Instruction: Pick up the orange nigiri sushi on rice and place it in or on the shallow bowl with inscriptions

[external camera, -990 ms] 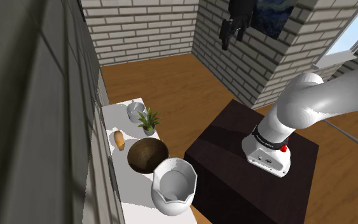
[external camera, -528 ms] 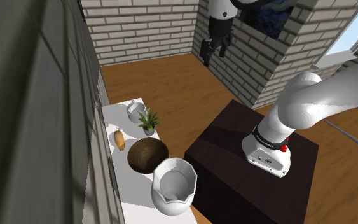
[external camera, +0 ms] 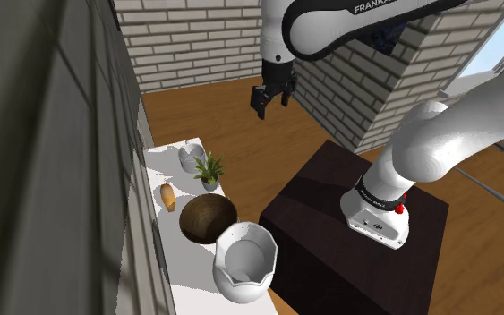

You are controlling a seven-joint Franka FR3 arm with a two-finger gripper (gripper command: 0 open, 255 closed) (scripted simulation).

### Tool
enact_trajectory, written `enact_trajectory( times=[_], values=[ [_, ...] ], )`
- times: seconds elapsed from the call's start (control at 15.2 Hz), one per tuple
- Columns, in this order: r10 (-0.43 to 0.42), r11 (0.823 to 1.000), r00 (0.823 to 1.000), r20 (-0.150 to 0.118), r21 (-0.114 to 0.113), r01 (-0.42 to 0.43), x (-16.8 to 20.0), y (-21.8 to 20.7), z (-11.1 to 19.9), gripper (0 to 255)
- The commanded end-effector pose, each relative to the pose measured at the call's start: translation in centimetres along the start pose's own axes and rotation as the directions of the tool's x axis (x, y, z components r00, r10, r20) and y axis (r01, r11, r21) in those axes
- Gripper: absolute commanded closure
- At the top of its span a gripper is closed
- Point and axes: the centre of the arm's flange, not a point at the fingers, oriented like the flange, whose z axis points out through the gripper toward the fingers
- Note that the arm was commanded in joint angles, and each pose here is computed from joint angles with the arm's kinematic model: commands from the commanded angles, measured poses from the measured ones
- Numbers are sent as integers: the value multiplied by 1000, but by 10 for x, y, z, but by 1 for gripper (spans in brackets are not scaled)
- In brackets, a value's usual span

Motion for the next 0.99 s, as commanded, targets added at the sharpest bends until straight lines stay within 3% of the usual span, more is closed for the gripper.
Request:
enact_trajectory(
  times=[0.0, 0.92],
  values=[
    [9, 1000, 1000, -3, 6, -9, 6, -20, 16, 0],
    [65, 997, 998, -19, 38, -64, 60, -154, 125, 0]
  ],
)
